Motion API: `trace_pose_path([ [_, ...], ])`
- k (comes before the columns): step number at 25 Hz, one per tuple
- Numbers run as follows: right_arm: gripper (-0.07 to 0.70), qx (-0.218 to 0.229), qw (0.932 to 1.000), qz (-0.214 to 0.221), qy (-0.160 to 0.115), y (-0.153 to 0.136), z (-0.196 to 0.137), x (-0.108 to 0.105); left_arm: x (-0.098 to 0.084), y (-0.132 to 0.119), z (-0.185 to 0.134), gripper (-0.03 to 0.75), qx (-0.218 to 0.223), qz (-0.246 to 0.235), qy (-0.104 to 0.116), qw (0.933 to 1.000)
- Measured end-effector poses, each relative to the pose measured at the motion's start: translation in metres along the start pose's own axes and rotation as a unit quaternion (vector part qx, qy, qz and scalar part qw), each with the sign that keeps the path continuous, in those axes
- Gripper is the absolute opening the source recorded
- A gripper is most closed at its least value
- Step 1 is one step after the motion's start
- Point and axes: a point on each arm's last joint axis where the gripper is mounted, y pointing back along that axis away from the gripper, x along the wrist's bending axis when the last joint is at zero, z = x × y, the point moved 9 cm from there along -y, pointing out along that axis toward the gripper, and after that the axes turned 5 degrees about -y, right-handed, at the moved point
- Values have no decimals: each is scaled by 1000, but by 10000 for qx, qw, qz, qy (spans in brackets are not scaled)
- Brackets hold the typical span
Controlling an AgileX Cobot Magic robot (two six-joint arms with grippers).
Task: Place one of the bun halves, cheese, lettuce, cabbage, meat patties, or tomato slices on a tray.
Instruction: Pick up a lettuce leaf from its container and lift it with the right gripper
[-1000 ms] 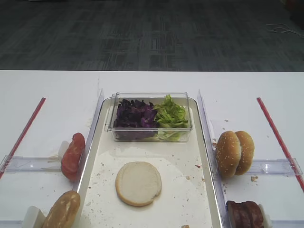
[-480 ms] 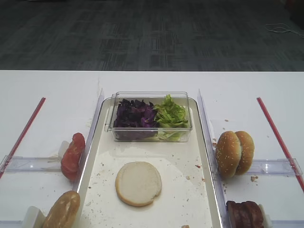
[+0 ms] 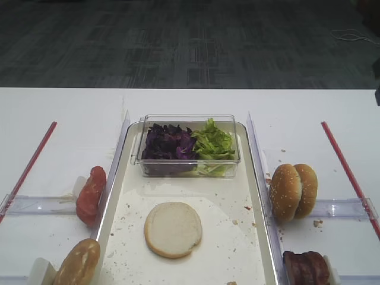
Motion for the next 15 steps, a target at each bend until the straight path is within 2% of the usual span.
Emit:
trace_pose_path([
  [8,561,548,9985,51,-46,-68,33,7,0,0,0,652,0,0,0,10000],
  [15,561,970,9952,58,-75,-125,43,10,0,0,0,652,0,0,0,10000],
])
